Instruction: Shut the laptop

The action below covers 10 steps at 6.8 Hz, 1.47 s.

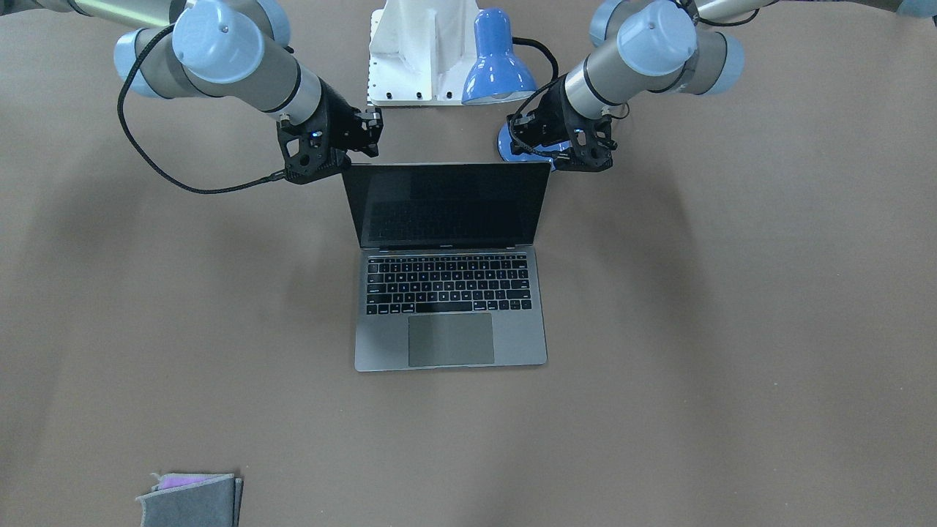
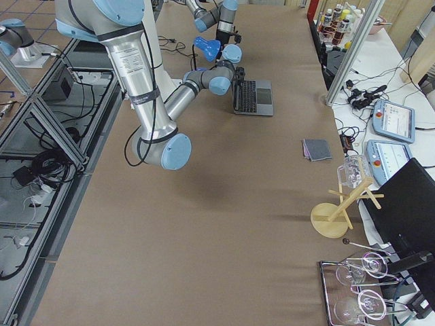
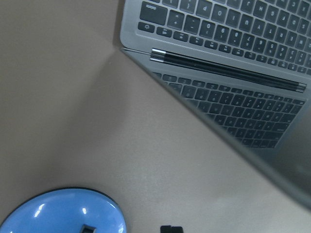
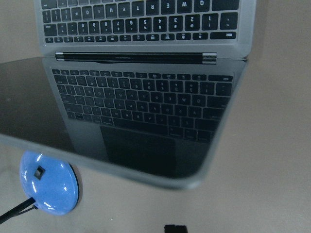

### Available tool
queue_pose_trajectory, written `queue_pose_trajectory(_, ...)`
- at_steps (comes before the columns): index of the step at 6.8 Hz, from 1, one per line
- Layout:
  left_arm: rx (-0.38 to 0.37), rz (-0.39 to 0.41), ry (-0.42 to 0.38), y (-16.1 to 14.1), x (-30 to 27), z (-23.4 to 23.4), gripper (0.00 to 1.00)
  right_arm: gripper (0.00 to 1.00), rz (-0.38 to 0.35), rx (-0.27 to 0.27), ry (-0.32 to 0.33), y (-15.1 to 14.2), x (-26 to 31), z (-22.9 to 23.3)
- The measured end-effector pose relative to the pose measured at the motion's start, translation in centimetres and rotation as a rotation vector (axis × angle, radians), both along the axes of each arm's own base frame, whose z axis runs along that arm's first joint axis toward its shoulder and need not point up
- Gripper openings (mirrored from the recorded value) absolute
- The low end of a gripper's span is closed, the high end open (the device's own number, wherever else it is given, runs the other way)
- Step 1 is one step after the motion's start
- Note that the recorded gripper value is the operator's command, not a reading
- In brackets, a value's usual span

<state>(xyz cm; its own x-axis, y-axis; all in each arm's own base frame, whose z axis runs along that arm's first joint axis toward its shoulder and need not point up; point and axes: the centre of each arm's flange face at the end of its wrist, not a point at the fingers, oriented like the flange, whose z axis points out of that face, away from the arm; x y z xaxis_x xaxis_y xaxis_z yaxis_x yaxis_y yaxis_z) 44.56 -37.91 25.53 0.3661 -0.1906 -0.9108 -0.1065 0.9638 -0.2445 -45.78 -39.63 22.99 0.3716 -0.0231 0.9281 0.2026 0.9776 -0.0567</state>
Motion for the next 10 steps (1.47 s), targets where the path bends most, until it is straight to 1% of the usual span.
queue_pose_trajectory(2,0.005,0.000,0.005,-0.7,1.1,-0.9,0.00,0.00,0.033,0.015,0.013,-1.0,-0.9,-0.4)
queue_pose_trajectory(4,0.006,0.000,0.004,-1.6,2.4,-1.6,0.00,0.00,0.057,0.017,0.019,-2.1,-0.6,-0.4)
queue_pose_trajectory(6,0.013,-0.031,-0.008,-2.9,2.9,-1.7,0.00,0.00,0.077,0.022,0.021,-3.5,-1.2,-1.2)
queue_pose_trajectory(8,0.017,-0.095,-0.021,-6.0,1.5,-1.7,0.00,0.00,0.096,0.024,0.029,-5.0,-2.2,-2.0)
queue_pose_trajectory(10,0.015,-0.130,-0.027,-8.4,1.1,-2.1,0.00,0.00,0.140,0.028,0.034,-7.5,-1.1,-2.4)
